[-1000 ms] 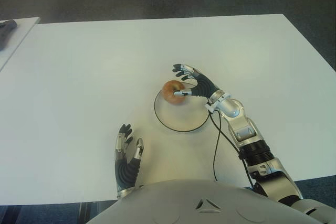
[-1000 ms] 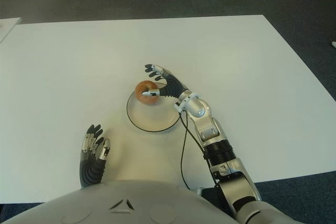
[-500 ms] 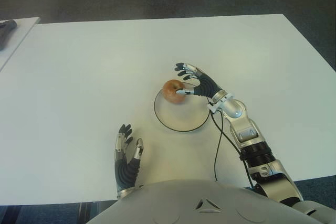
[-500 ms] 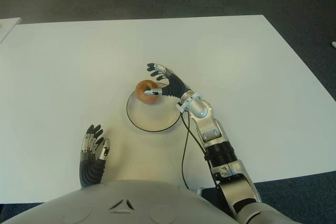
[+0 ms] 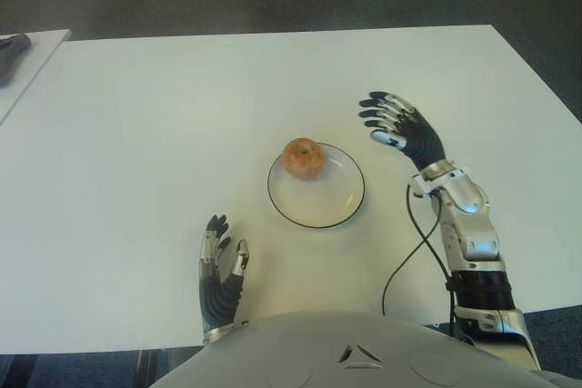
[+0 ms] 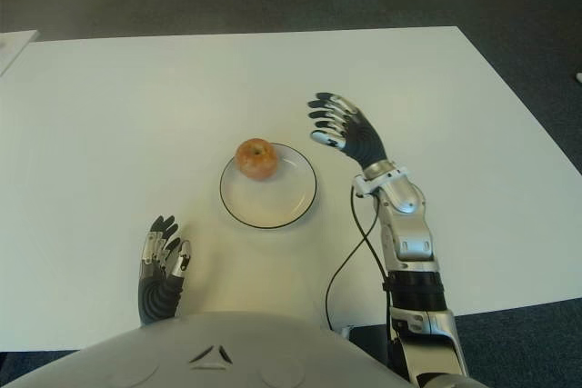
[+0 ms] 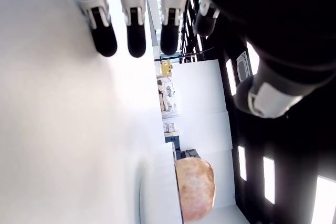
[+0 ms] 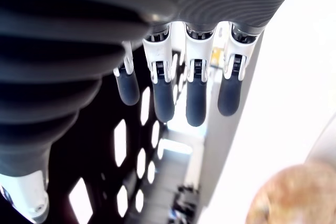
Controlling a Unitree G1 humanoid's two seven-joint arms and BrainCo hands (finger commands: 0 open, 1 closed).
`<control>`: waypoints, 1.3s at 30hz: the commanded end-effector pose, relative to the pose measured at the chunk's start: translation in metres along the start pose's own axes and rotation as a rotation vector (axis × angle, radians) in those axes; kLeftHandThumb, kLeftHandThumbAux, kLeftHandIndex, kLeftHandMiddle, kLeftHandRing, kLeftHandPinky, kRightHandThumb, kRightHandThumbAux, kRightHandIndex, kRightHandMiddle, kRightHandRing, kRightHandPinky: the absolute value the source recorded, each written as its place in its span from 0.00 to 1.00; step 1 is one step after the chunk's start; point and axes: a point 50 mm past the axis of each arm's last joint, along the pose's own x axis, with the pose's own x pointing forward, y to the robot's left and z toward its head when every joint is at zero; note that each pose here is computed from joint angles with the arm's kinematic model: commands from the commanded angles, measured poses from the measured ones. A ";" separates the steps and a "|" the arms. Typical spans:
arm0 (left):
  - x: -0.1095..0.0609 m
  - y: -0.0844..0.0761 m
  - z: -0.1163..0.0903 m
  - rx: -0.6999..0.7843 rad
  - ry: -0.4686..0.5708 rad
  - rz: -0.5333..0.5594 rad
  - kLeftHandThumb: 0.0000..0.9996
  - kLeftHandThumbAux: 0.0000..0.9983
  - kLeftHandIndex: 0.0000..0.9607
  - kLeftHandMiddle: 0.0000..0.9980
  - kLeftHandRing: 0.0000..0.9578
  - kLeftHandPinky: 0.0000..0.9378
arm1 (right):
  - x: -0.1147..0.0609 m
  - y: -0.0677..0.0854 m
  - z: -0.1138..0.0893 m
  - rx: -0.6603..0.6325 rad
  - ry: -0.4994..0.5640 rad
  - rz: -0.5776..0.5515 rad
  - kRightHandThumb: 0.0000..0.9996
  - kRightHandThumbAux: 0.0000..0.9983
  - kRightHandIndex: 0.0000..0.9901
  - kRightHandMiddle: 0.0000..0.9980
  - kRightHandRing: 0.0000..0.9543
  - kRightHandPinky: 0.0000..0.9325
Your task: Put the apples into the plate.
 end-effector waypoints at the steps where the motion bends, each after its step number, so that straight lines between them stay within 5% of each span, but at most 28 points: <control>1: -0.005 -0.002 -0.003 -0.010 0.052 0.013 0.06 0.53 0.07 0.12 0.14 0.15 | -0.020 -0.002 -0.018 0.060 0.068 -0.057 0.41 0.66 0.16 0.25 0.27 0.28; 24: 0.000 0.004 -0.007 -0.001 0.041 0.025 0.07 0.53 0.08 0.14 0.15 0.16 | -0.057 -0.020 -0.033 0.054 0.129 -0.177 0.37 0.62 0.18 0.25 0.27 0.29; 39: 0.008 0.006 0.000 0.012 -0.018 0.044 0.07 0.46 0.08 0.16 0.17 0.20 | -0.090 0.005 -0.050 0.089 0.202 -0.218 0.36 0.61 0.17 0.23 0.25 0.27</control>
